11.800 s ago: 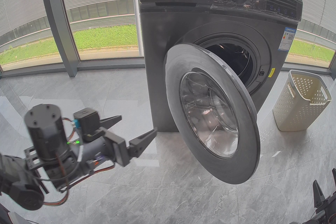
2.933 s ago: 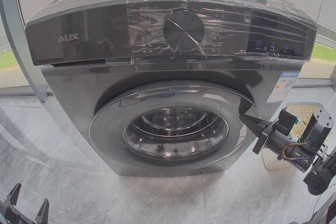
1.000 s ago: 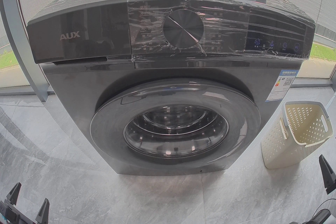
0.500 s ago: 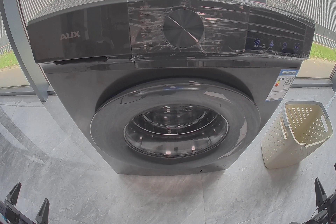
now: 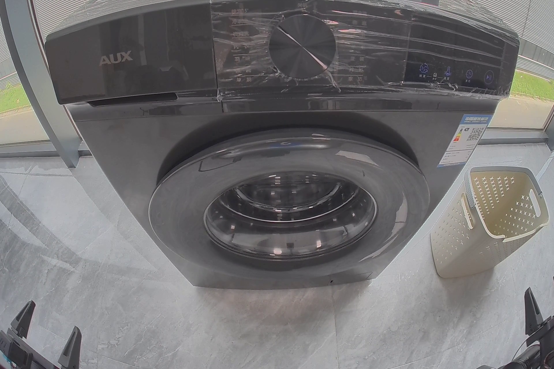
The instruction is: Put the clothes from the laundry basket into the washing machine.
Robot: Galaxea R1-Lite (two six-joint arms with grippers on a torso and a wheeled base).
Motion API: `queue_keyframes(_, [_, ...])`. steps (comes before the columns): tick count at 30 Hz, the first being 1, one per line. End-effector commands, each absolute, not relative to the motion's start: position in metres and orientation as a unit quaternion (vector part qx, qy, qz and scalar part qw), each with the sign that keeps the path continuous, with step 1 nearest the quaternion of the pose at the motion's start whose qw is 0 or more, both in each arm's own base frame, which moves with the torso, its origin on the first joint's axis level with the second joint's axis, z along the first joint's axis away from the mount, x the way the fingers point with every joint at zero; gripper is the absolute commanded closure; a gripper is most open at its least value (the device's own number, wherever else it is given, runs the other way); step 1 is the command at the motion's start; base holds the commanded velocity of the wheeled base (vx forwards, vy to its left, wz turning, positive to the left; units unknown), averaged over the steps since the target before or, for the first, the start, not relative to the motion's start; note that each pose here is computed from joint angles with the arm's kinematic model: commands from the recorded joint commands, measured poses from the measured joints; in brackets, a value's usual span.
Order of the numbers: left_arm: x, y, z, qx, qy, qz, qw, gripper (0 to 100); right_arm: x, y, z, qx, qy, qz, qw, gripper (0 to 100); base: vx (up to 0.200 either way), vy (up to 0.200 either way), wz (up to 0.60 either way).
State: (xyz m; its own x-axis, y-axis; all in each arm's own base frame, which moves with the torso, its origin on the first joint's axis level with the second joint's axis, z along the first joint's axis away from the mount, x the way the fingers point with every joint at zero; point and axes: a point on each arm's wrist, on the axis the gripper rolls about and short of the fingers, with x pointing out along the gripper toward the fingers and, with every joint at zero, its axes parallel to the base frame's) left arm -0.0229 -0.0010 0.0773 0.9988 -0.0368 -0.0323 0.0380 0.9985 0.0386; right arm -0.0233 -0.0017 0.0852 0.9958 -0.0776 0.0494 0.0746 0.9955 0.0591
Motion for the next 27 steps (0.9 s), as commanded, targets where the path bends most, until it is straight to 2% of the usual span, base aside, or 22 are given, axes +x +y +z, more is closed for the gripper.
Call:
queue_keyframes(1, [-0.0229, -0.0010, 0.0720, 0.020, 0.016, -0.019, 0.999, 0, -0.0230, -0.0017, 0.0799, 0.027, -0.022, -0.039, 0.999, 0, 0.000, 0.000, 0.00])
queue_keyframes(14, [-0.0229, -0.0010, 0.0720, 0.020, 0.016, -0.019, 0.999, 0, -0.0228, -0.0001, 0.0766, 0.002, -0.005, -0.002, 1.000, 0, 0.000, 0.000, 0.00])
queue_keyframes(27, [-0.0229, -0.0010, 0.0720, 0.020, 0.016, -0.019, 0.999, 0, -0.0228, -0.0002, 0.0764, 0.002, -0.005, -0.004, 1.000, 0, 0.000, 0.000, 0.00])
